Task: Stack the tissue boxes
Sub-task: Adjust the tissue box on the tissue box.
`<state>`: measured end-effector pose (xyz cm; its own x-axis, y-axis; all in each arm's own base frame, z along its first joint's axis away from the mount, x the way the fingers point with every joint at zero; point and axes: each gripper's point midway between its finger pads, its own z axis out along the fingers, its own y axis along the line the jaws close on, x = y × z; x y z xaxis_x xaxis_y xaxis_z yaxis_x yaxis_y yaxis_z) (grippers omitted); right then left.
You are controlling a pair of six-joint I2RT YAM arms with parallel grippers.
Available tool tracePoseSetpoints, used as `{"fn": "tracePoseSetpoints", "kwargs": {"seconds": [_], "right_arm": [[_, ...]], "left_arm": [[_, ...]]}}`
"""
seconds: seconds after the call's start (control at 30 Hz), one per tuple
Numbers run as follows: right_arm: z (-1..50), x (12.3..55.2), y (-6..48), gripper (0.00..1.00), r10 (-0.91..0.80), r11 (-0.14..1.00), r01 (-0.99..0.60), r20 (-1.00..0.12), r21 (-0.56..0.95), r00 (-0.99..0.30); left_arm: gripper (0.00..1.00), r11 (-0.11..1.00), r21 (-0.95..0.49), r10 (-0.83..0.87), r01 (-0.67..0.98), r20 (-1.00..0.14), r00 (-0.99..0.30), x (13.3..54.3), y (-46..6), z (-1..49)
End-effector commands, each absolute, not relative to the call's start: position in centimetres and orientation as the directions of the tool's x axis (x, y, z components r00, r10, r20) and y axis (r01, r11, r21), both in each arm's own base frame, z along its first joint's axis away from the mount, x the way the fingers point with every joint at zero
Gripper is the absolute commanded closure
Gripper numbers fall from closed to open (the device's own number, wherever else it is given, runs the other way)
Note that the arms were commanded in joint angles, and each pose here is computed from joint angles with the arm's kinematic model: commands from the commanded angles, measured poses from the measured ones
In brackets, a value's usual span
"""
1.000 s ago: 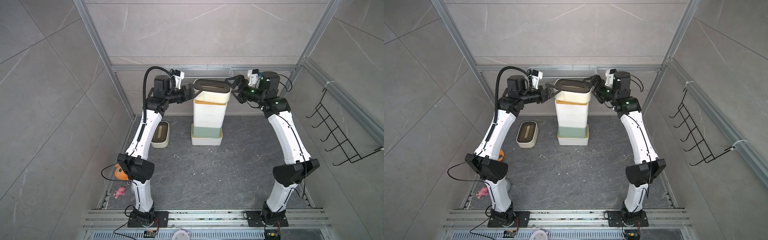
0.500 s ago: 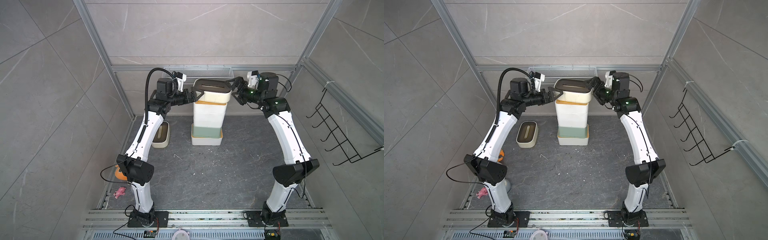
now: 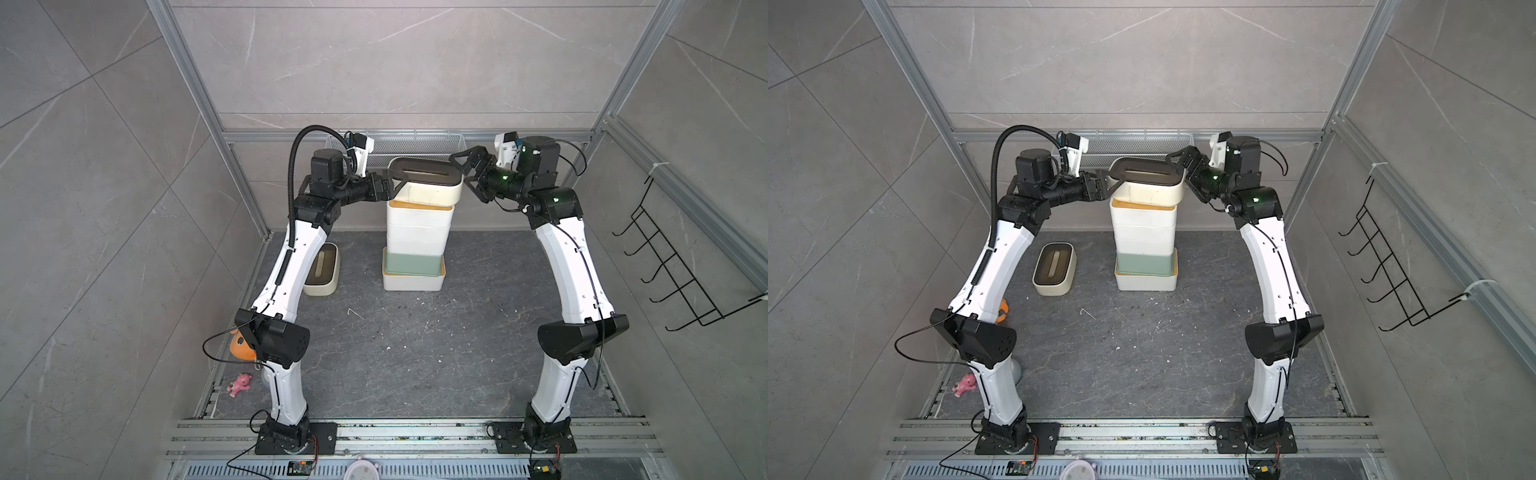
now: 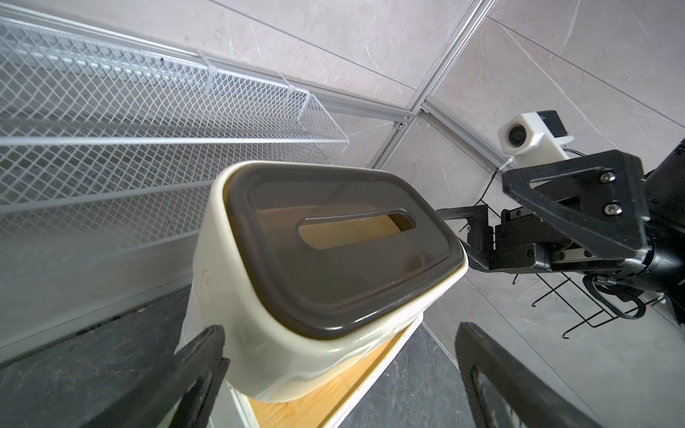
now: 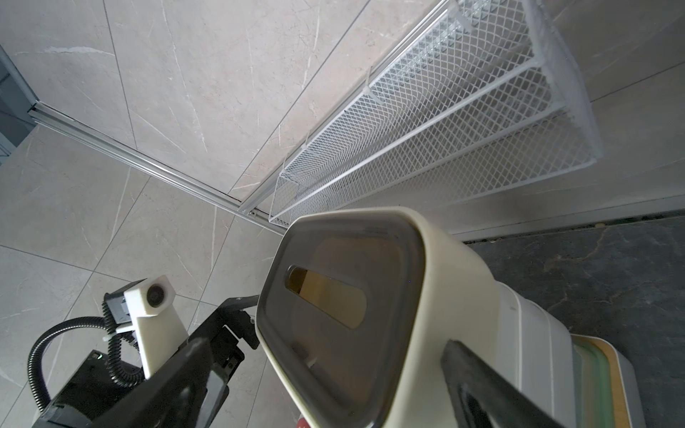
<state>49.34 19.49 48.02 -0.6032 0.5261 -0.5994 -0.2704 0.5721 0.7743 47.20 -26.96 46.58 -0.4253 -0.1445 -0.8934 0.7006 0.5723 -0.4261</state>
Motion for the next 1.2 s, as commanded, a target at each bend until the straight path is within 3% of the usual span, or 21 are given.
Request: {"fn": "tracePoseSetpoints", "kwargs": {"seconds": [0.0, 0.33, 0.7, 0.9, 1.17], "right_arm": [[47.6, 49.2, 20.0, 0.0, 0.494, 0.585, -0.281, -0.609, 0.761, -0.621], [48.2, 49.3, 20.0, 0.0, 0.48, 0.597, -0.293, -0.625, 0.747, -0.615], [48.0, 49.5, 20.6, 0.0, 0.478, 0.573, -0.304, -0.612, 0.761, -0.631], [47.7, 49.5, 19.8, 0.0, 0.488, 0.63, -0.266, -0.638, 0.73, -0.596], [46.5, 49.9, 20.0, 0.0, 0.498, 0.621, -0.228, -0.602, 0.75, -0.624]], "left_arm": [[0.01, 0.587, -0.341, -0.13, 0.734, -0.935, -0.331, 48.1, -27.0, 47.8], [0.01, 0.593, -0.305, -0.11, 0.745, -0.947, -0.3, 48.9, -27.2, 47.6], [0.01, 0.527, -0.33, -0.114, 0.784, -0.941, -0.319, 48.5, -28.3, 47.7], [0.01, 0.515, -0.335, -0.116, 0.789, -0.939, -0.323, 47.9, -28.2, 48.0], [0.01, 0.504, -0.356, -0.121, 0.787, -0.931, -0.344, 47.7, -28.4, 47.9]]}}
